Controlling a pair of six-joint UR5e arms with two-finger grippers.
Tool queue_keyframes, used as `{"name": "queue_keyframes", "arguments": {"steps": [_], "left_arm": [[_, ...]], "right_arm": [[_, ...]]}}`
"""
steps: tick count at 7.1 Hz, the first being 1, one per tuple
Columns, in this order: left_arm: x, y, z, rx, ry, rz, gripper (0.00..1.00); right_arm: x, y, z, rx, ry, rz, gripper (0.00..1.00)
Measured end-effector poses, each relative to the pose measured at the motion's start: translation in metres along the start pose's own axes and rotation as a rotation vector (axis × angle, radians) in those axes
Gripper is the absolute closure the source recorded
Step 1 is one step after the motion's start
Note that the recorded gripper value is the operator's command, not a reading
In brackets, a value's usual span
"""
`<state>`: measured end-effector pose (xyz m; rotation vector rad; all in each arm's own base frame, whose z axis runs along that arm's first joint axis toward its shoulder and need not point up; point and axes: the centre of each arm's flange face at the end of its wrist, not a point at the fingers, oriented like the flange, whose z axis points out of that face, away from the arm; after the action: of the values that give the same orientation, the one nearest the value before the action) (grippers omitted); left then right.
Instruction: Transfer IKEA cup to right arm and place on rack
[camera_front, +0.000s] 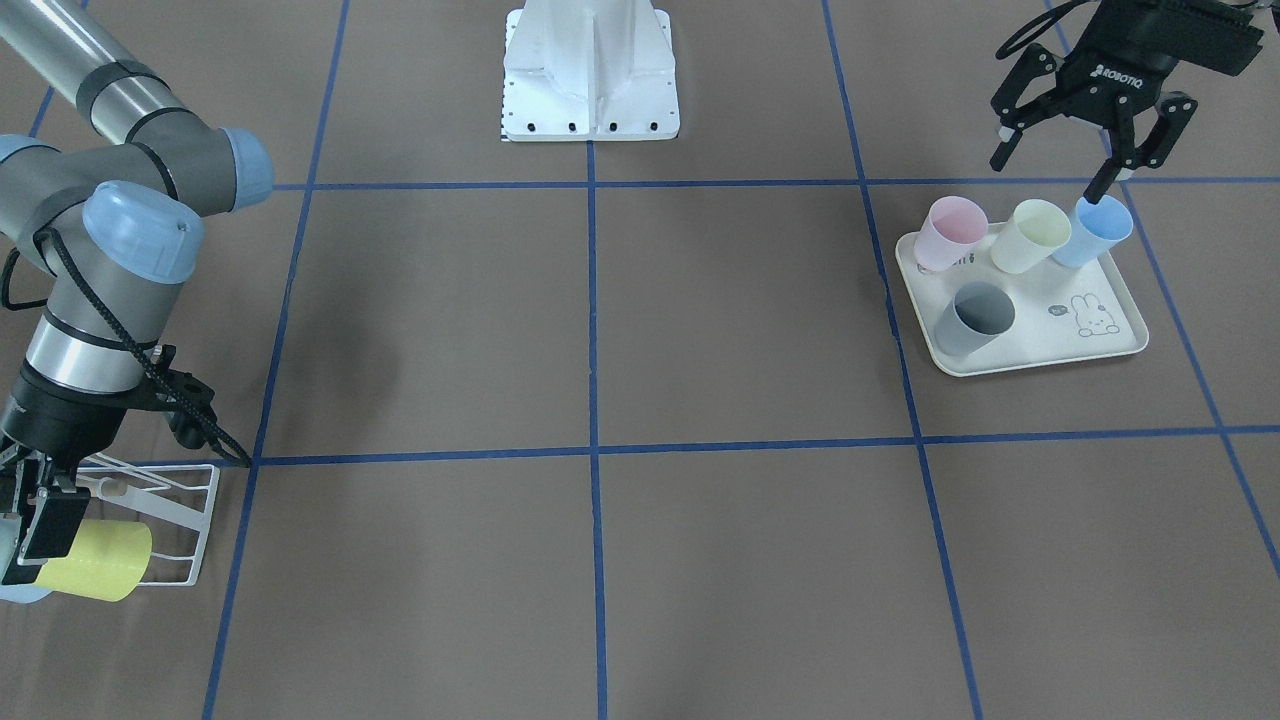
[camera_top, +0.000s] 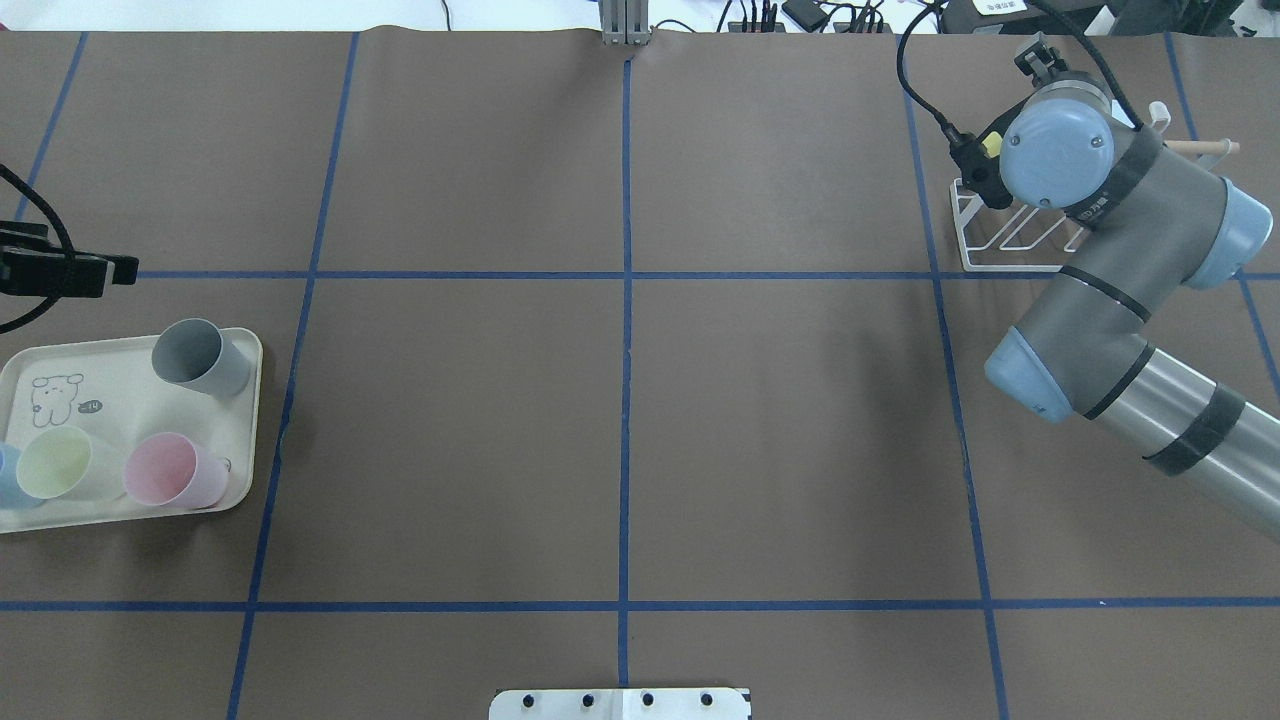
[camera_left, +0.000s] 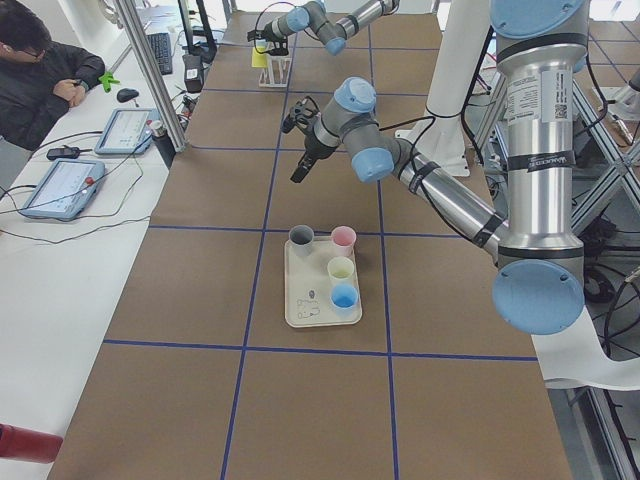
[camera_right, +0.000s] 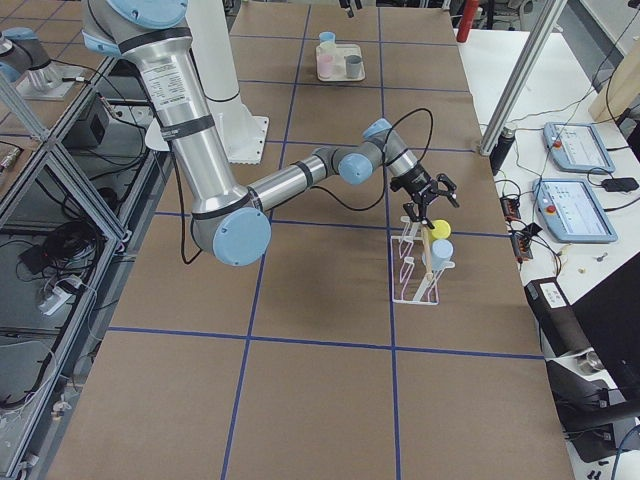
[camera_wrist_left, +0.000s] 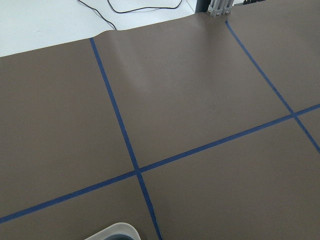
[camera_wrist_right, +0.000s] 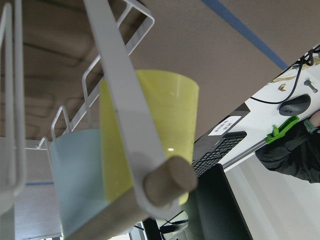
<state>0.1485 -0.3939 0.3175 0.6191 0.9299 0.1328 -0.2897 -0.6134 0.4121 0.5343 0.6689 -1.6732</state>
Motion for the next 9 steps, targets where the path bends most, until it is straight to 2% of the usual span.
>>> {"name": "queue_keyframes", "arguments": {"steps": [1,2,4,5,7,9], "left_arm": [[0.000,0.000,0.000,-0.001,-0.001,0.000,0.00],[-0.001,0.000,0.001,-0.002,-0.002,0.000,0.00],[-0.004,0.001,0.005,-0.007,-0.008,0.000,0.00],[-0.007,0.002,0.008,-0.011,-0.016,0.000,0.00],[-0.022,0.014,0.014,-0.015,-0.030,-0.001,0.00],[-0.054,0.046,0.027,-0.008,-0.025,-0.001,0.00]], "right_arm": [[0.013,0.003,-0.016,0.022,0.031,0.035,0.01],[0.029,0.005,-0.039,0.079,0.066,0.117,0.01],[0.054,0.011,-0.102,0.270,0.108,0.388,0.01],[0.059,0.006,-0.137,0.380,0.101,0.559,0.00],[0.057,-0.025,-0.201,0.573,0.026,0.896,0.00],[0.050,-0.057,-0.268,0.772,-0.087,1.231,0.00]]}}
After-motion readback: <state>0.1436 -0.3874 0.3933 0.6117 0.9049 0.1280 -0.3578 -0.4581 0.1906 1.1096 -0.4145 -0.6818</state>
